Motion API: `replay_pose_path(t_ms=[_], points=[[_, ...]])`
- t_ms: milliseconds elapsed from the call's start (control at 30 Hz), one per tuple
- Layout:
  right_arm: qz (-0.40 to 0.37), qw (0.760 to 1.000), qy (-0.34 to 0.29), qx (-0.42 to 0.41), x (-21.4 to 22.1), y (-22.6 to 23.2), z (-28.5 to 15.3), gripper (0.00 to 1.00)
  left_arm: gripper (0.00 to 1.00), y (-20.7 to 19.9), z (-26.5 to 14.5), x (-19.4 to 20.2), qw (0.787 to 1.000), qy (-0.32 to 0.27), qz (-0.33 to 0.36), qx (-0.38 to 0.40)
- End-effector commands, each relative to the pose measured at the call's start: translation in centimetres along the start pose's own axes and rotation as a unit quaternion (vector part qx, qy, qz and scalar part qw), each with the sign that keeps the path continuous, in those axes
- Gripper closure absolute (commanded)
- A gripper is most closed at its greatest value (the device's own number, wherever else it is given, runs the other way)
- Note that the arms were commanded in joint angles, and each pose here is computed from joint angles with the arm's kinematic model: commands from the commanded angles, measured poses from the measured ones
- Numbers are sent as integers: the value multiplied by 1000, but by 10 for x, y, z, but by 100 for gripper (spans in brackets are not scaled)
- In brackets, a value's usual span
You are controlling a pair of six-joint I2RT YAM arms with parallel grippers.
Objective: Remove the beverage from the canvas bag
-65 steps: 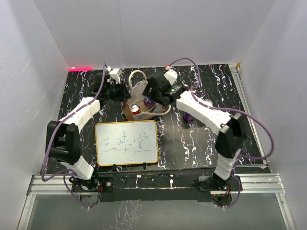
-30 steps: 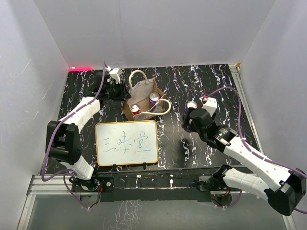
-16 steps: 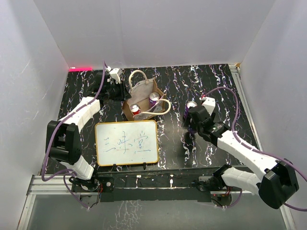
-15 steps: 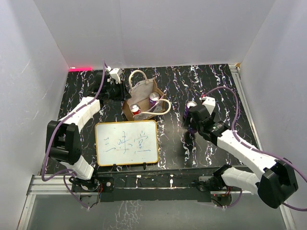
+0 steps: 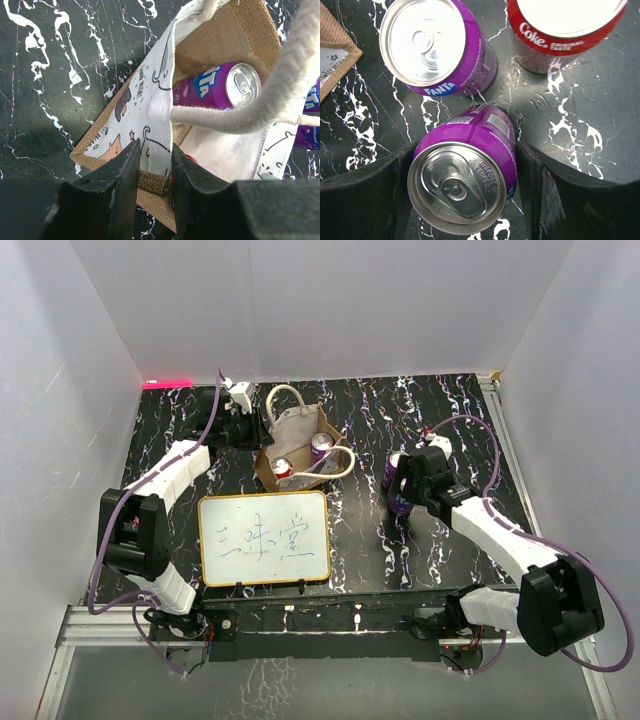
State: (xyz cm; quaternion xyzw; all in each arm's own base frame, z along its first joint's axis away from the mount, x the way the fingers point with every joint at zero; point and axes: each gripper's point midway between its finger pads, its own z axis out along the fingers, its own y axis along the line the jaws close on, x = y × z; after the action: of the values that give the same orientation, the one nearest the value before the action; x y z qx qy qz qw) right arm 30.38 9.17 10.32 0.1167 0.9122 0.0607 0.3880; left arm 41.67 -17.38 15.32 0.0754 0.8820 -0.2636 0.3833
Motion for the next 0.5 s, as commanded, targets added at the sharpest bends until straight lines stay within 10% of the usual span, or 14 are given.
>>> replay_pose_path(t_ms=[0,467], points=[[7,997,-50,-64,-36,32,2,93,73,-8,-3,-8,1000,-3,3,10],[3,998,-48,-48,-35,27,19,86,73,-7,-1,-7,1000,2,2,8]])
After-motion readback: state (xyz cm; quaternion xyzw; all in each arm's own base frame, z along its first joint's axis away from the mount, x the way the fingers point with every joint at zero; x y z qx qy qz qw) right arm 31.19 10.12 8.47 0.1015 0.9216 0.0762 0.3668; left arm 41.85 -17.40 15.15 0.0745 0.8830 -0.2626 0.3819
